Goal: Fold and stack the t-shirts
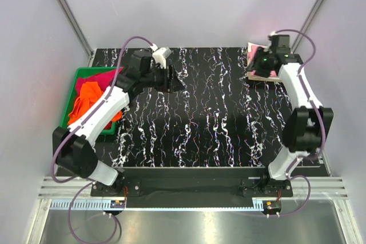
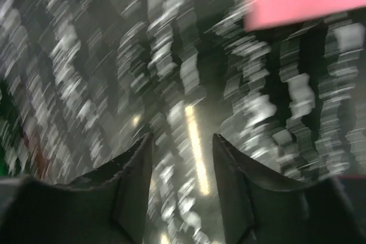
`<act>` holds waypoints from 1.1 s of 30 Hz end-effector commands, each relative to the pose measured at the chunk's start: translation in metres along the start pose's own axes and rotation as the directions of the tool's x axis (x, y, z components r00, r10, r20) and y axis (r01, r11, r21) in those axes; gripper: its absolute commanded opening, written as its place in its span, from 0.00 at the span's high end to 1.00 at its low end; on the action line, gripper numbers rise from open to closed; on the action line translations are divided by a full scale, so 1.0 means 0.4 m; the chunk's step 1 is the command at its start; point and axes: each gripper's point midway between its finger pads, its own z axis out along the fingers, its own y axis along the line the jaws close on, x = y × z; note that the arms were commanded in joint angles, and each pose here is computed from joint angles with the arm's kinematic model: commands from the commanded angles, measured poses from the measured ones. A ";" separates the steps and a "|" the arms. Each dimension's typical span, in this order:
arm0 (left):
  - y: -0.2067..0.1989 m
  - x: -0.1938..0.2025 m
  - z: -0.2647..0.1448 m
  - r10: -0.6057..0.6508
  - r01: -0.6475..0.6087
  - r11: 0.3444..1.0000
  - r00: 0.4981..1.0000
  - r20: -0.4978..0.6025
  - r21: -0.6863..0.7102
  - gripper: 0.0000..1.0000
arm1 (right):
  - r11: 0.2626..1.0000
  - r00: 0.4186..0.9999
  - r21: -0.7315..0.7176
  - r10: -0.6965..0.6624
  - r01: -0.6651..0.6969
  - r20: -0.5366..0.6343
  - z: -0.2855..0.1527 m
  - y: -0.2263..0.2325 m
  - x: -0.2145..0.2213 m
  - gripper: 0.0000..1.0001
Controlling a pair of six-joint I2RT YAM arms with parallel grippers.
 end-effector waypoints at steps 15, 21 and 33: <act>-0.109 -0.162 -0.248 0.215 -0.192 0.976 0.908 0.360 -0.099 0.01 | 0.910 0.988 -0.414 0.068 -0.004 0.140 -0.460 0.312 0.171 0.00; -0.123 -0.161 -0.251 0.224 -0.211 0.975 0.898 0.379 -0.074 0.01 | 0.921 0.984 -0.388 0.102 -0.038 0.146 -0.454 0.295 0.173 0.00; -0.125 -0.162 -0.251 0.215 -0.210 0.976 0.899 0.381 -0.055 0.01 | 0.923 0.979 -0.385 0.091 -0.015 0.182 -0.449 0.295 0.156 0.00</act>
